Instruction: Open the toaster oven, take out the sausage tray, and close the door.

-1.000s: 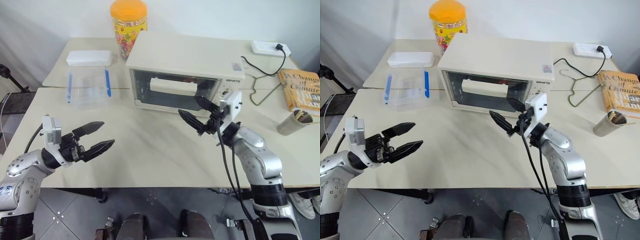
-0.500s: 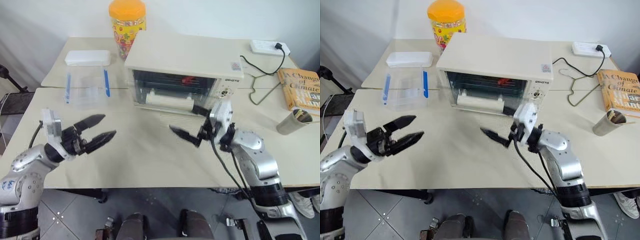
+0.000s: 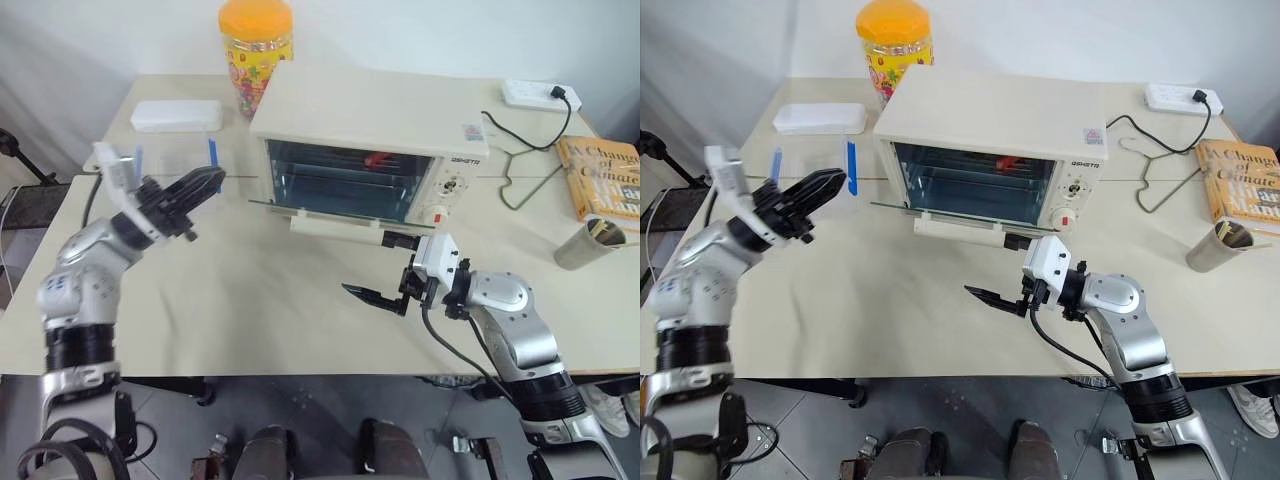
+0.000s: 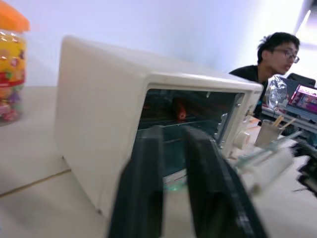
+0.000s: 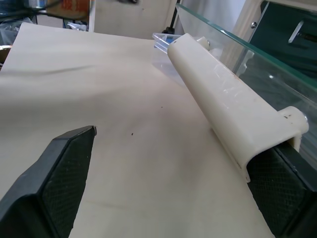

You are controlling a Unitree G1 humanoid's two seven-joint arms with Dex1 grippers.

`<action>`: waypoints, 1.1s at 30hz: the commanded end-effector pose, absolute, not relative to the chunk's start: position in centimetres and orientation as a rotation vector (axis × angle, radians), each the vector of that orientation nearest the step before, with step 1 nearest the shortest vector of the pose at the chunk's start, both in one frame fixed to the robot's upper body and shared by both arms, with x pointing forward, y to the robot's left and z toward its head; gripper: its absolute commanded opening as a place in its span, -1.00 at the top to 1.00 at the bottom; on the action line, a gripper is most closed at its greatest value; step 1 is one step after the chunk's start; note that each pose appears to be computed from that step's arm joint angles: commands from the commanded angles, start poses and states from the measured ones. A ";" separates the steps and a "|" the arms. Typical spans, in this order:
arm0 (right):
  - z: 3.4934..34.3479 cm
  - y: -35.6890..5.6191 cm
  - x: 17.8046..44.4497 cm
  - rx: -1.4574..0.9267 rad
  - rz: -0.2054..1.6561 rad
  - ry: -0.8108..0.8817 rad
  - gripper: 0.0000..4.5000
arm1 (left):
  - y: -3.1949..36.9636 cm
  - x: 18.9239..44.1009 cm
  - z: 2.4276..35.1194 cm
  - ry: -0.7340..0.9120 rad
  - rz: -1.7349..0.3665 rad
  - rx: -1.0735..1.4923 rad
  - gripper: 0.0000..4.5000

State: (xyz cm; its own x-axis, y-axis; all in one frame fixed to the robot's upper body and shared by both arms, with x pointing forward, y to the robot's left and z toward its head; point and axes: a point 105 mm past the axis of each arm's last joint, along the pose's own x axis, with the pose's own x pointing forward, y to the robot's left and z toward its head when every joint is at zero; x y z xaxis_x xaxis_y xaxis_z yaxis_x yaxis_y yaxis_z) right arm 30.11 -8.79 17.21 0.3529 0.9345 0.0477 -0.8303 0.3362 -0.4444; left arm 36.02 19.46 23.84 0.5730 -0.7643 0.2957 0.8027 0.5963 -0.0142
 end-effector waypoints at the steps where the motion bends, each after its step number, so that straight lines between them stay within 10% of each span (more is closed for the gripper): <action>1: 18.4 -8.3 29.7 -0.404 1.185 -0.390 -1.00 | 17.9 37.4 23.5 -0.267 -0.946 -0.111 0.99; 24: 14.5 -19.8 24.5 -0.476 0.773 -0.118 -1.00 | 13.0 36.7 15.9 -0.040 -1.220 0.080 0.99; 33: 18.9 -15.7 30.5 -0.738 0.608 -0.262 -1.00 | 13.1 35.7 13.8 -0.061 -1.172 0.115 0.99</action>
